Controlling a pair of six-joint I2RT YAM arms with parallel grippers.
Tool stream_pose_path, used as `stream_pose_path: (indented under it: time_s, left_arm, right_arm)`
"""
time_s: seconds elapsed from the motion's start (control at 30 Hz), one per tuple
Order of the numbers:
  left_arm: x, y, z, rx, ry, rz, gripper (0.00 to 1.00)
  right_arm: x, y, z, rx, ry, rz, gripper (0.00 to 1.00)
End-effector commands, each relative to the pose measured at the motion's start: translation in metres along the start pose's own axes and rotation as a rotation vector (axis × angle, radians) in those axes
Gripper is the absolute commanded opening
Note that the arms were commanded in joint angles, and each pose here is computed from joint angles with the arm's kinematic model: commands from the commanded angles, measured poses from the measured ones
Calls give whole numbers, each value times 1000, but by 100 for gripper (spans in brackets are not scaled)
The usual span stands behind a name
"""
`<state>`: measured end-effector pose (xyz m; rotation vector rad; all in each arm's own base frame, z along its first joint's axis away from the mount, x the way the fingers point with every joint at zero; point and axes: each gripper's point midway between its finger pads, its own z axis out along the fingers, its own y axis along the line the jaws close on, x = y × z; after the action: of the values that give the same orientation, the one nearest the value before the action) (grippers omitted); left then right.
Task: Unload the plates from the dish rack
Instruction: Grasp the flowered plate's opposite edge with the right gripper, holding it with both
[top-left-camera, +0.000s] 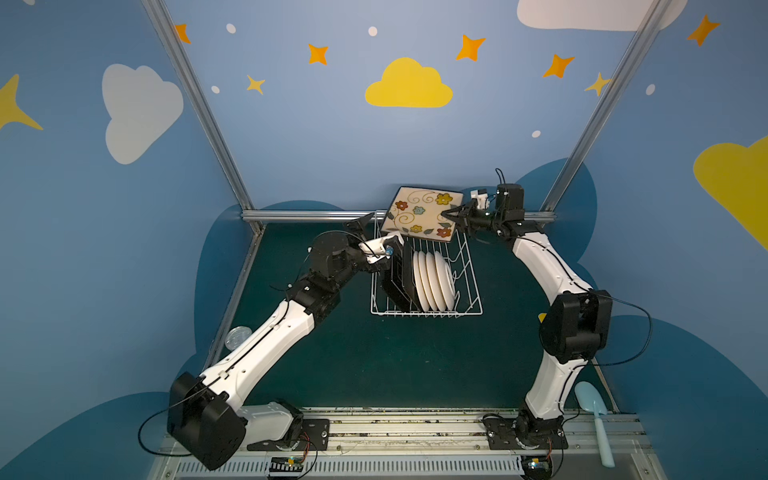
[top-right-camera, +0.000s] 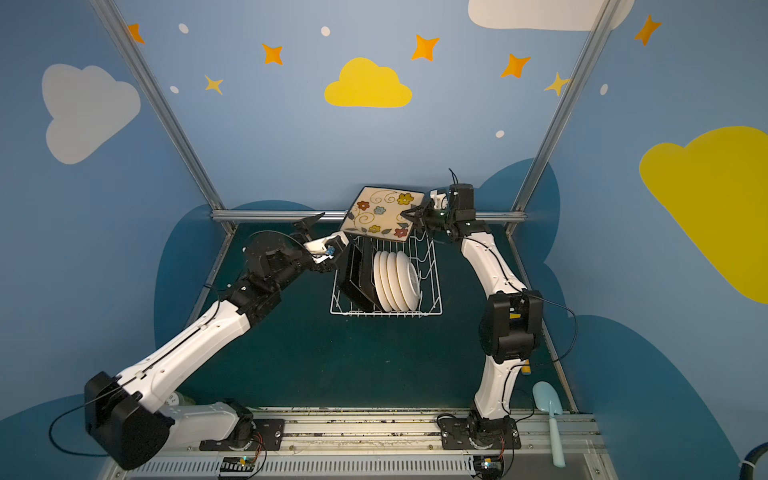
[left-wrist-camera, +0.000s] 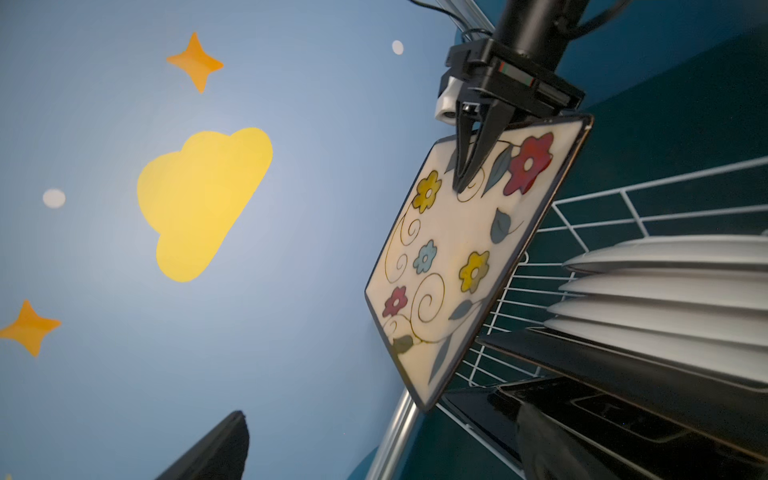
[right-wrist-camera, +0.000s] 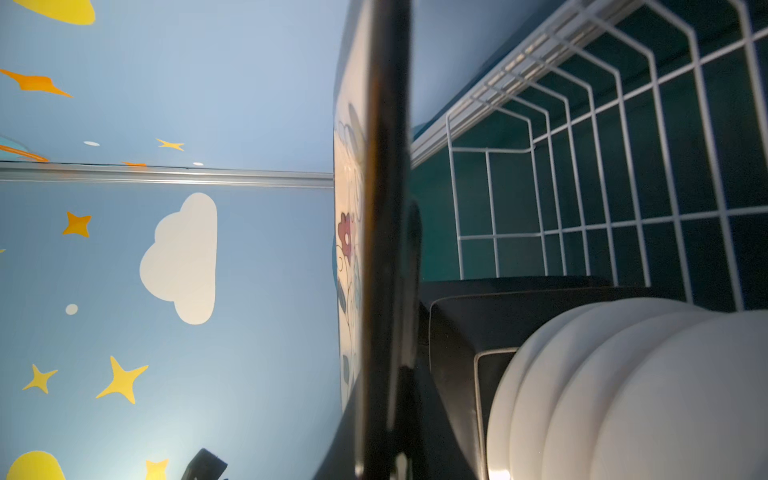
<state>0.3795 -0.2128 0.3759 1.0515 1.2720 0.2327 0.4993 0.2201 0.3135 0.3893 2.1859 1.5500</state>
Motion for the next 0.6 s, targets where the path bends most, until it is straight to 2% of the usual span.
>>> stream_pose_path:
  time_s: [0.0,0.17,0.3,0.47,0.57]
  left_arm:
    - [16,4,-11,65,62,-316,100]
    - [25,35,-16,88,153,-751,100]
    - [22,40,-12,223,108,-1046,100]
    - [18,39,3,417,47,-1335,100]
    - [18,35,18,513,40,-1448,100]
  right_arm:
    - [7,95,-42,-210,-50,-274,0]
    - [11,100,-48,-252,-31,-353,0]
    - [18,104,-50,-288,6,-415,0]
    - [26,107,-52,-310,34,-466,0]
    - [30,108,-54,-327,46,-490,0]
